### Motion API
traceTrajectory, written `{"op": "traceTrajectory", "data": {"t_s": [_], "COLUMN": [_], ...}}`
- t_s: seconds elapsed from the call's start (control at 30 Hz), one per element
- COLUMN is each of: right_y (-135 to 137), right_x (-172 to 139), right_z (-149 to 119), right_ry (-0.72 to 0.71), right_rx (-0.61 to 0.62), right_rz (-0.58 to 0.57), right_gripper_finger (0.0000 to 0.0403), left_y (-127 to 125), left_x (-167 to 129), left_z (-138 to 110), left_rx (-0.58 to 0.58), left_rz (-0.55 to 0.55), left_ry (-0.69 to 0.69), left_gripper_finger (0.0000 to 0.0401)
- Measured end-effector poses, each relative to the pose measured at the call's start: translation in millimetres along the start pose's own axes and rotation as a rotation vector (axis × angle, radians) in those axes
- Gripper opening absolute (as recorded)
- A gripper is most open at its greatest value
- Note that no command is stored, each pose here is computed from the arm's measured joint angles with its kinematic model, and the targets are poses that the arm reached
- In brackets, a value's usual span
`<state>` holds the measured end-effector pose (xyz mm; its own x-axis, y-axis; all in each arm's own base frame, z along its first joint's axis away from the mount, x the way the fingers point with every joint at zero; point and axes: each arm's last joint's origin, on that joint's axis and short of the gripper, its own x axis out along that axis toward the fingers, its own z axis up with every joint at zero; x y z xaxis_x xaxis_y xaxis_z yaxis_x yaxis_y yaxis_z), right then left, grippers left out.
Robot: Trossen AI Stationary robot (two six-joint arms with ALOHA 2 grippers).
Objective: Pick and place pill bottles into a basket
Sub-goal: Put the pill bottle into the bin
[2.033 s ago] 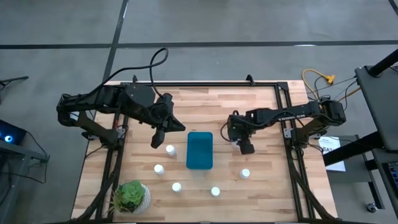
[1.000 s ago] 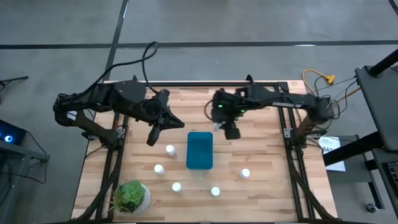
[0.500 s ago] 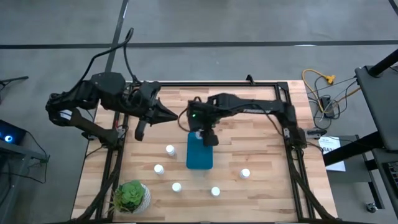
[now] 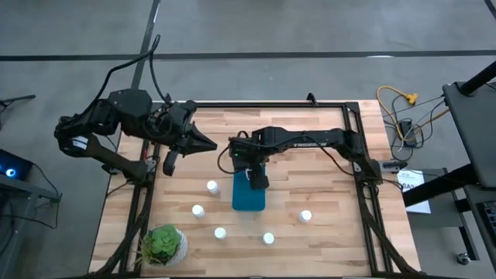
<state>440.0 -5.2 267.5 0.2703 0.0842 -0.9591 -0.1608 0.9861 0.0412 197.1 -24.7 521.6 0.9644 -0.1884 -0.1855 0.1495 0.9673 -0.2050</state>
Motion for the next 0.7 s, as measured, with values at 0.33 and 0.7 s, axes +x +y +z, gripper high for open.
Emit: {"op": "traceTrajectory", "data": {"t_s": [0.33,0.7], "right_y": [-1.5,-1.5], "right_x": [24.0,25.2], "right_z": [-6.4,-25.0], "right_ry": [-0.006,-0.045], "right_rx": [-0.013,0.009], "right_rz": [0.021,0.014], "right_gripper_finger": [0.0146,0.0146], "left_y": [0.7,1.1], "left_x": [4.2,7.9], "left_z": [-1.1,-1.4], "left_rx": [0.0,0.019], "left_rz": [0.008,0.009], "left_ry": [0.009,0.012], "left_gripper_finger": [0.0,0.0]}}
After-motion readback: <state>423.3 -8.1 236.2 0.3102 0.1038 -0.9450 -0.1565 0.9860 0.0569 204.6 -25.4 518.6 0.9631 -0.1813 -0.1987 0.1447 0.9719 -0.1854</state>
